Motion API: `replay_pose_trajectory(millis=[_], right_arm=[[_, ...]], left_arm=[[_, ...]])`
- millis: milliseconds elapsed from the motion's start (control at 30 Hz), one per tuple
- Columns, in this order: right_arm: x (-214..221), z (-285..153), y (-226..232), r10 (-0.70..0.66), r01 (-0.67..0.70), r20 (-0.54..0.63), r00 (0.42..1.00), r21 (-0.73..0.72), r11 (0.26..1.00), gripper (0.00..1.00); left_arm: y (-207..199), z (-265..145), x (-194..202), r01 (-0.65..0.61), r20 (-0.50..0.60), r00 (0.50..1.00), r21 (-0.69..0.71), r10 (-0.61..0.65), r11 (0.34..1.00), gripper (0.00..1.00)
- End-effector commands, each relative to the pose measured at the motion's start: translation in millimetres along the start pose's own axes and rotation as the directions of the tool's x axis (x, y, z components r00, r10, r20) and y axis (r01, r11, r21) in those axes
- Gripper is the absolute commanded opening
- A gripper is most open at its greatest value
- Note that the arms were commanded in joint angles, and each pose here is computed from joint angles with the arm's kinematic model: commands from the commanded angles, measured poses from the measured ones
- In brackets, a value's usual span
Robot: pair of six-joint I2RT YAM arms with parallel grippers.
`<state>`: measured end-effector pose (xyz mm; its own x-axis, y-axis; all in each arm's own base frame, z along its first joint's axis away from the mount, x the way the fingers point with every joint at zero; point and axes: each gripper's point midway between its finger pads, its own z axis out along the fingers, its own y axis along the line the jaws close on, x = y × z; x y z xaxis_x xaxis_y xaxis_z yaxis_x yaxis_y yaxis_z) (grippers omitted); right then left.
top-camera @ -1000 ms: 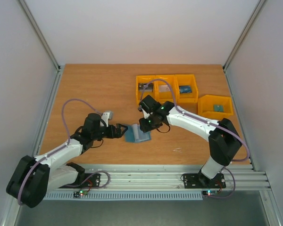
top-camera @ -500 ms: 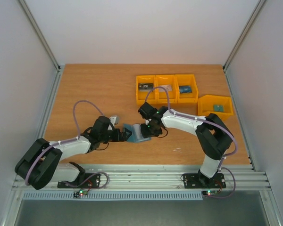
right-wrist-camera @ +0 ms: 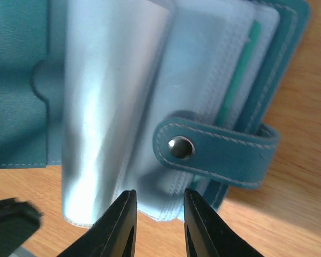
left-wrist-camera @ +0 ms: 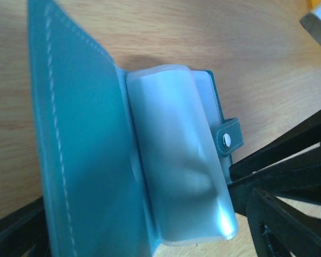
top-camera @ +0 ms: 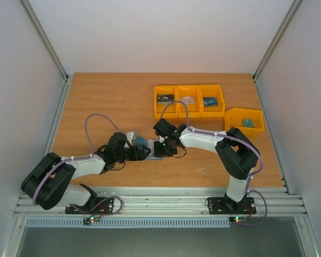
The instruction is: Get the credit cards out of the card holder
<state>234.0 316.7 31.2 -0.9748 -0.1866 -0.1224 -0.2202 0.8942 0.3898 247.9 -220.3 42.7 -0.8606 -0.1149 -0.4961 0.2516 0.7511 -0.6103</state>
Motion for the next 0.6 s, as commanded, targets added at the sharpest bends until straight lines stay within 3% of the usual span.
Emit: replay_pose_trajectory(millis=[0, 167, 233, 367, 567], right_arm=[[-6, 7, 24, -0.007, 0.008, 0.008, 1.000, -0.114, 0.993, 0.24], [-17, 0, 51, -0.032, 0.042, 0.049, 0.998, -0.240, 0.970, 0.24], [-19, -1, 51, -0.031, 0.044, 0.057, 0.998, -0.241, 0.970, 0.24], [-20, -9, 42, -0.032, 0.045, 0.066, 0.997, -0.209, 0.977, 0.24], [-30, -48, 17, -0.025, 0.047, 0.136, 0.990, -0.159, 0.986, 0.25]], left_arm=[[10, 1, 5, -0.009, 0.016, 1.000, -0.033, 0.009, 0.999, 0.85], [21, 3, 8, 0.005, 0.018, 1.000, -0.075, -0.003, 0.997, 0.56], [22, 4, 8, 0.006, 0.019, 1.000, -0.080, -0.005, 0.997, 0.49], [30, 6, 7, 0.006, 0.029, 1.000, -0.119, -0.002, 0.993, 0.19], [24, 3, -3, -0.055, 0.068, 0.996, -0.102, 0.062, 0.993, 0.00]])
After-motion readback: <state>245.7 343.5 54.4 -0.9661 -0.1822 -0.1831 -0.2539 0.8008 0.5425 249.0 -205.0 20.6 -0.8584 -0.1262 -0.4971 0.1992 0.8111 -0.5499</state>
